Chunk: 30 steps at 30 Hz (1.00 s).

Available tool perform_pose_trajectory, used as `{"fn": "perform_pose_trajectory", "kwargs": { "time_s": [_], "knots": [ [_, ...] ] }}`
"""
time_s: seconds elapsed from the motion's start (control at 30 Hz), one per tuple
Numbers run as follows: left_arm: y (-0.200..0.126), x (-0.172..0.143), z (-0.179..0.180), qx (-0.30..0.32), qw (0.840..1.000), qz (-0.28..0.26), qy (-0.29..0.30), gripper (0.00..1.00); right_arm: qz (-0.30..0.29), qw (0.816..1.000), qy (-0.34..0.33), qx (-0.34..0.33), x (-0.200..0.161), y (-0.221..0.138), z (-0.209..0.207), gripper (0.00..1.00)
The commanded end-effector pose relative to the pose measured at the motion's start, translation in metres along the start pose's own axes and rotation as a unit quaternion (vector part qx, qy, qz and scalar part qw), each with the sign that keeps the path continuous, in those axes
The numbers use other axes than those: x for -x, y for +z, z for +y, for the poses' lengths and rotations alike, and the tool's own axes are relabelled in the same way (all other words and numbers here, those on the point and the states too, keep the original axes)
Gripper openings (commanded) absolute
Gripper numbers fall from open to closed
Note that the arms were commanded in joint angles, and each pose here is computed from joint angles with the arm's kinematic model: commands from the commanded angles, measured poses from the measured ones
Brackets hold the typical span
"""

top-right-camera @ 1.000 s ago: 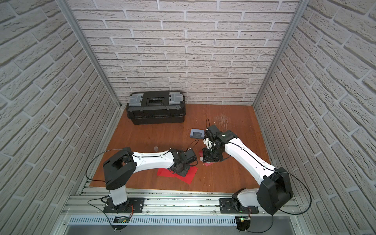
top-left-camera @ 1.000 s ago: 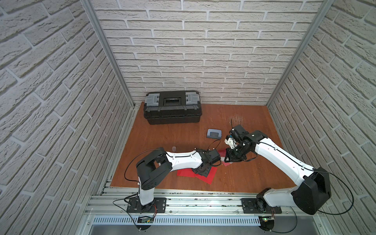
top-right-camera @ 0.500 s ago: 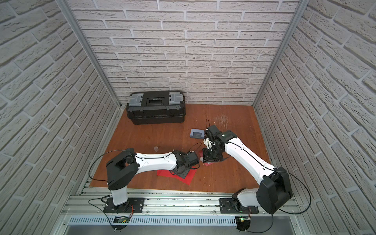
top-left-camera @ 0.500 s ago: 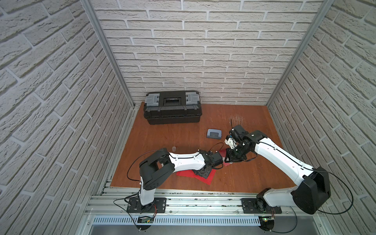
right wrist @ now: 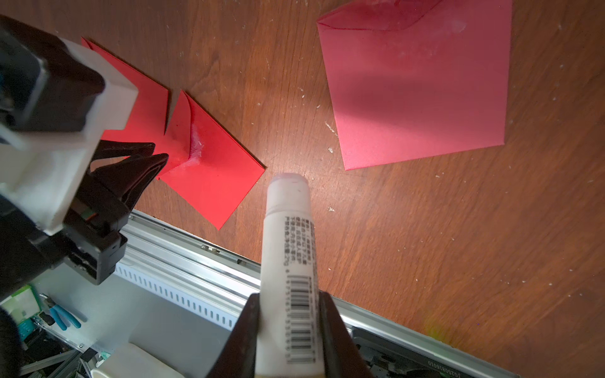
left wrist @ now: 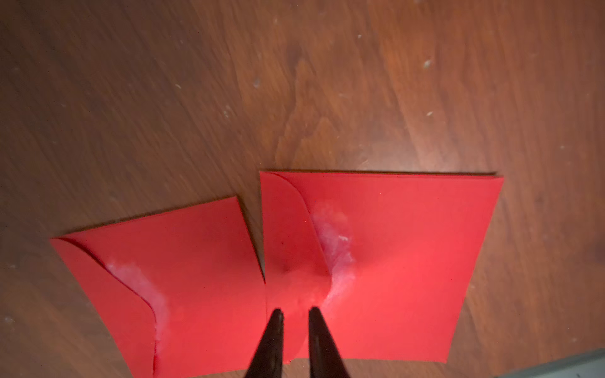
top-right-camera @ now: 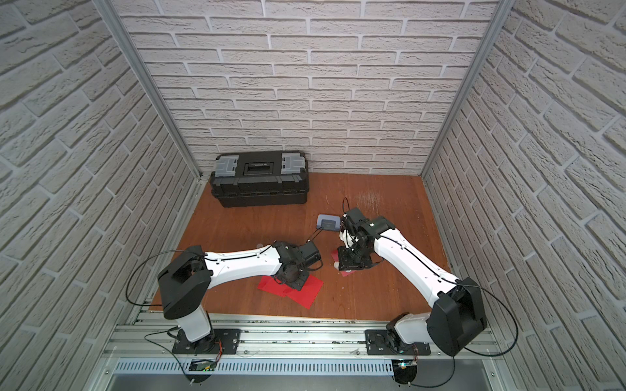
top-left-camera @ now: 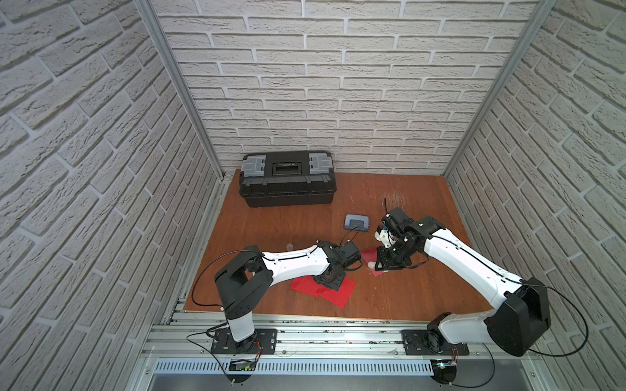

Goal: Seal the envelope with a glue stick
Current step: Seal the envelope at the center of the board.

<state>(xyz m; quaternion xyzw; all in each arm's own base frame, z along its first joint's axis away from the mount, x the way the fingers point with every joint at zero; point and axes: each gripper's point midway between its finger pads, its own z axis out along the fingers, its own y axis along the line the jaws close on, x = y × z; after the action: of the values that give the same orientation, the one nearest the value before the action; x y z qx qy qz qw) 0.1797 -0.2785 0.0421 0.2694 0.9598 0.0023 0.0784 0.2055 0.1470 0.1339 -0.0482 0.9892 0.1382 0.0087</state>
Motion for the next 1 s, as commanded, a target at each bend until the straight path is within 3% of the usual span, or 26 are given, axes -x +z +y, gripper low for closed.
{"fn": "perform_pose_trajectory", "kwargs": {
  "time_s": [0.0, 0.73, 0.97],
  "knots": [
    [0.002, -0.009, -0.003, -0.006, 1.000, 0.012, 0.008, 0.17, -0.009, 1.000, -0.008, 0.001, 0.002, -0.008, 0.004, 0.02],
    [0.064, -0.062, -0.005, 0.043, 0.993, 0.099, 0.043, 0.08, -0.001, 1.000, -0.011, -0.001, 0.000, -0.005, 0.003, 0.03],
    [0.040, -0.033, -0.036, -0.020, 0.997, 0.050, 0.055, 0.09, -0.005, 1.000, -0.013, -0.002, -0.001, -0.009, 0.003, 0.03]
  ]
}}
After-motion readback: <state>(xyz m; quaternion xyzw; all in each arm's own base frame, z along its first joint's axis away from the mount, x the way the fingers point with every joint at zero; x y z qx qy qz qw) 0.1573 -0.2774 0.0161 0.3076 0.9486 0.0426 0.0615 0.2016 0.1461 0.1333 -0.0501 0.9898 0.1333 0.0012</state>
